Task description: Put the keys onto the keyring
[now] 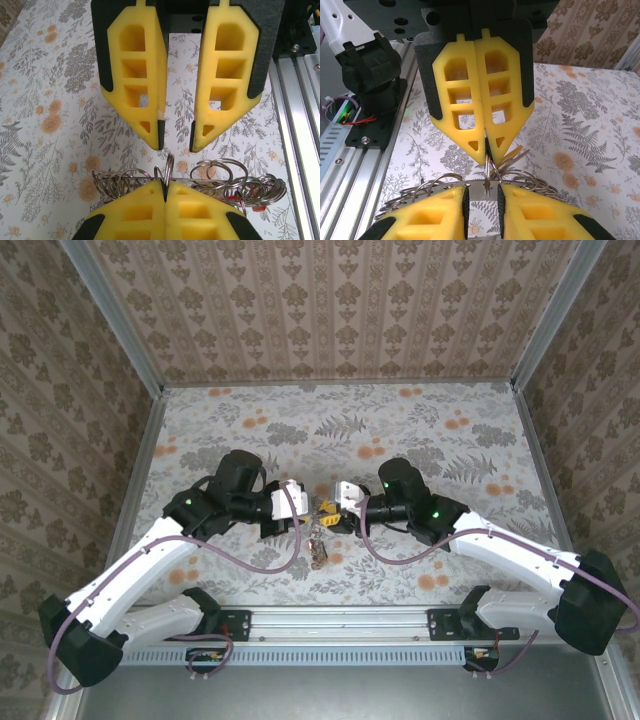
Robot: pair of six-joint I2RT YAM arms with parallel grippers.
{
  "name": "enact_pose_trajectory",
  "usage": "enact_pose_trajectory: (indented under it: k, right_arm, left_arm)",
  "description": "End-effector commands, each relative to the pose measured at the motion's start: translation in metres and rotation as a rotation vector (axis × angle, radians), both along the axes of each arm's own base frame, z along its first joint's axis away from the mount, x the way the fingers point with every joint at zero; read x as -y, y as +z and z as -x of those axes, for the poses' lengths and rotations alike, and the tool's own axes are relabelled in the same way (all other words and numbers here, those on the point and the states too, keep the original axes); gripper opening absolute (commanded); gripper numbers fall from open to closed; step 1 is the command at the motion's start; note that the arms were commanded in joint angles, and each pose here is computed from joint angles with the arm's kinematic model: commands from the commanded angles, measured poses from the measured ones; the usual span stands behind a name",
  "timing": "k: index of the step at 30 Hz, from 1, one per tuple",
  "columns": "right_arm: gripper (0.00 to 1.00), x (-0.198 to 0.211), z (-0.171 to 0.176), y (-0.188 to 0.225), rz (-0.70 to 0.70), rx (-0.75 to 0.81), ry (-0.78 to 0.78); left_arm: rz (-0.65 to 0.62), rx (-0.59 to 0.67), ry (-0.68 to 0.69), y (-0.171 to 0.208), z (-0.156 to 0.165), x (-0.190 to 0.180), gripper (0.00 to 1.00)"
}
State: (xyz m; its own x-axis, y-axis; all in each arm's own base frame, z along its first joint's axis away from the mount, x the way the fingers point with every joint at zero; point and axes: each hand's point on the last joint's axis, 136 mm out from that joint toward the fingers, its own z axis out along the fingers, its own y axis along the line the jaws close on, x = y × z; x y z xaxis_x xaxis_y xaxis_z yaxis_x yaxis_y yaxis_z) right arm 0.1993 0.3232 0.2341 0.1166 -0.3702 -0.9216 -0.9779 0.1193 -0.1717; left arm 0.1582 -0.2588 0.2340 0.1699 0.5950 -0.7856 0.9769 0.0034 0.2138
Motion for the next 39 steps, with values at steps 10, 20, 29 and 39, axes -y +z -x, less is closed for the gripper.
enact_pose_trajectory:
  k: [10, 20, 29, 39]
  right_arm:
    - [0.19, -0.011, 0.002, 0.006, 0.001, -0.021, 0.031]
    - [0.07, -0.008, -0.007, -0.003, 0.018, -0.05, -0.035]
    - [0.1, -0.01, -0.015, -0.011, -0.005, -0.127, -0.096]
    - [0.2, -0.005, -0.021, -0.01, -0.036, -0.126, -0.149]
  left_arm:
    - [0.057, 0.027, -0.011, 0.022, -0.004, 0.009, 0.0]
    - [0.083, 0.032, 0.02, 0.025, -0.007, 0.009, 0.0]
    - [0.096, 0.046, 0.066, 0.025, -0.013, 0.007, 0.0]
    - [0.097, 0.053, 0.086, 0.027, -0.015, 0.005, 0.0]
